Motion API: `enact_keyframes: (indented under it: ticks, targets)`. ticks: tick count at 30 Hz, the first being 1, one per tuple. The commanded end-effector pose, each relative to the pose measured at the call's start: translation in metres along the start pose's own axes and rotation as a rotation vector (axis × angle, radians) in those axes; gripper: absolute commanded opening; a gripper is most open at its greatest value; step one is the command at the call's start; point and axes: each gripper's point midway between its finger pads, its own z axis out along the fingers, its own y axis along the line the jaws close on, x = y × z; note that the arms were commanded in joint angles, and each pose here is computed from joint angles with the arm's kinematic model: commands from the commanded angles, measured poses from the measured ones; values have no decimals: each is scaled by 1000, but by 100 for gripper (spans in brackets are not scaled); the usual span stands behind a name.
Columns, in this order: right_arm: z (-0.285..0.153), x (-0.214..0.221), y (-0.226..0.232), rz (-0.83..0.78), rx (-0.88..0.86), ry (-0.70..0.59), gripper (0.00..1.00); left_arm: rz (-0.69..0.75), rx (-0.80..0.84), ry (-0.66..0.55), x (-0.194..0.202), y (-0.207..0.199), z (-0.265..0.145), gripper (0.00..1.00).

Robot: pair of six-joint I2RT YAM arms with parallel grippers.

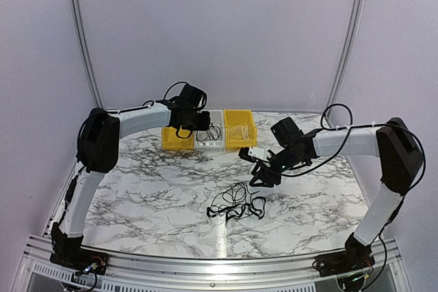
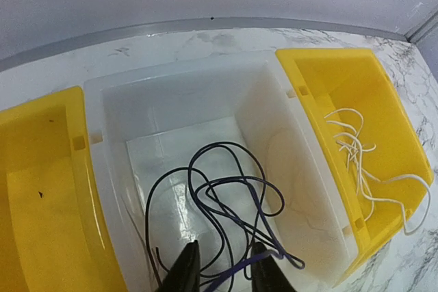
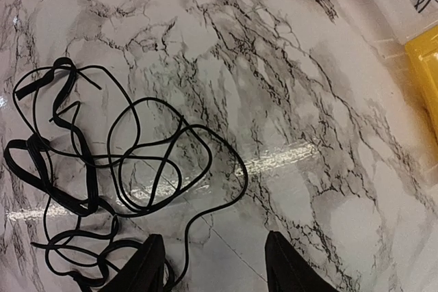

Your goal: Untangle the cables

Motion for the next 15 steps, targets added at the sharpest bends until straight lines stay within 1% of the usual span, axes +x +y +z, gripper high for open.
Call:
enact_keyframes:
  ticks: [1, 5, 9, 15]
  targets:
    - [-10, -22, 2, -25, -3, -40, 51, 7, -32, -64, -32, 3, -34, 37]
    - [-12, -26, 2, -23, -7, -54, 51, 15, -34, -101, -48, 2, -62, 48]
    - [-17, -30, 3, -20, -4, -65, 51, 20, -66, -129, -56, 8, -88, 55]
    - [-28, -38, 2, -30, 25, -89, 51, 37, -165, -132, -52, 29, -124, 59]
